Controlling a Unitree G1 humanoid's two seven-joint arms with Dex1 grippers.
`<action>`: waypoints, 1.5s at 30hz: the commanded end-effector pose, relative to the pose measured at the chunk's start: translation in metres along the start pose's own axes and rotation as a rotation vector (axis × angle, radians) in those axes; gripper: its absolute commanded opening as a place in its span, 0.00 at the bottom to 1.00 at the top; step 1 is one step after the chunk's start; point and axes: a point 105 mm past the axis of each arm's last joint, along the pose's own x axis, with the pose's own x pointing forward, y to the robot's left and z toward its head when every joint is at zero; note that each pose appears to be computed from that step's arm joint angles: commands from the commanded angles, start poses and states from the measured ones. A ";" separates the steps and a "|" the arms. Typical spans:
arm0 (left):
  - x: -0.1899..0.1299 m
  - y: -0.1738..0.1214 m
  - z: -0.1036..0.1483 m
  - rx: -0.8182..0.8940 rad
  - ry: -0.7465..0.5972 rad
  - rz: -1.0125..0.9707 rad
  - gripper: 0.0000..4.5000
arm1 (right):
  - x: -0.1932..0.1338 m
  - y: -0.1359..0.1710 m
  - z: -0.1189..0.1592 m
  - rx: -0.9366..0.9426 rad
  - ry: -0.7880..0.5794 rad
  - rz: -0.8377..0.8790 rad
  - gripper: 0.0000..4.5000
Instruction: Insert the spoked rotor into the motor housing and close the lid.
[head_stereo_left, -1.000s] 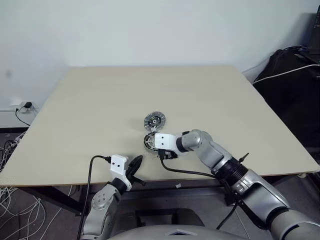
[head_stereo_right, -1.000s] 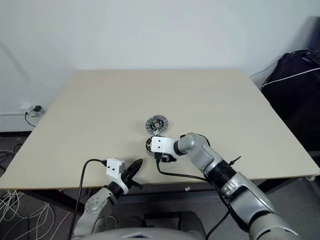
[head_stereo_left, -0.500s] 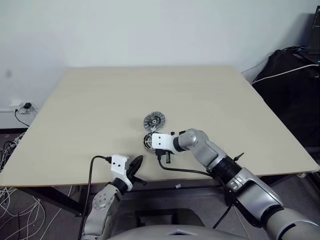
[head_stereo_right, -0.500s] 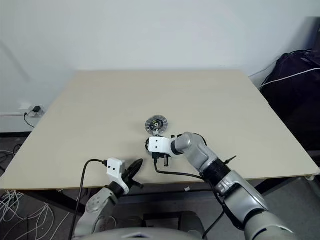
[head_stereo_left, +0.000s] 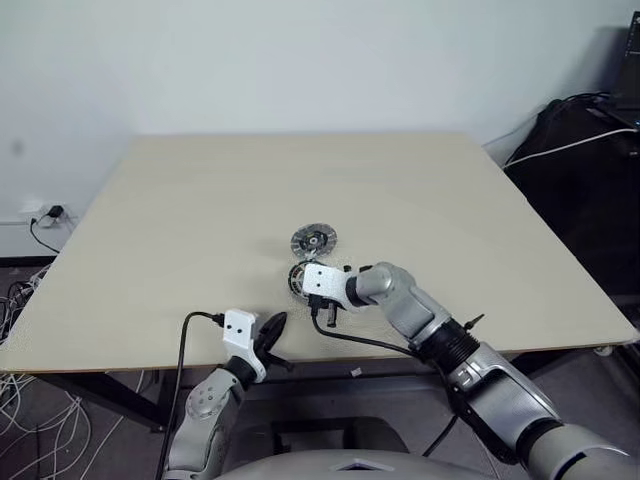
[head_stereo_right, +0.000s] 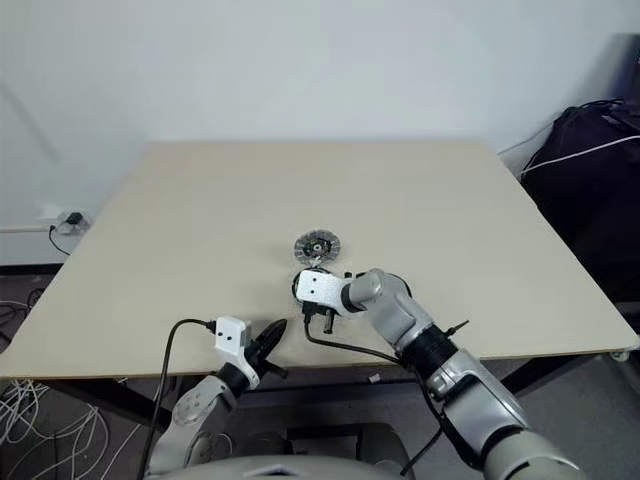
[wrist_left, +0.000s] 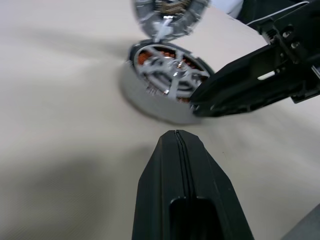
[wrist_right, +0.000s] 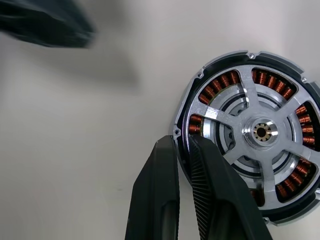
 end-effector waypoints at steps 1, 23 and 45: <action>0.004 -0.006 0.019 0.009 -0.066 -0.022 0.00 | -0.026 -0.018 0.022 -0.016 -0.076 -0.098 0.02; 0.009 -0.006 0.012 -0.024 -0.040 -0.054 0.00 | -0.053 0.022 0.012 0.616 -0.023 -0.149 0.02; 0.007 -0.007 0.008 -0.031 -0.027 -0.050 0.00 | -0.032 0.029 0.036 0.805 -0.091 -0.106 0.51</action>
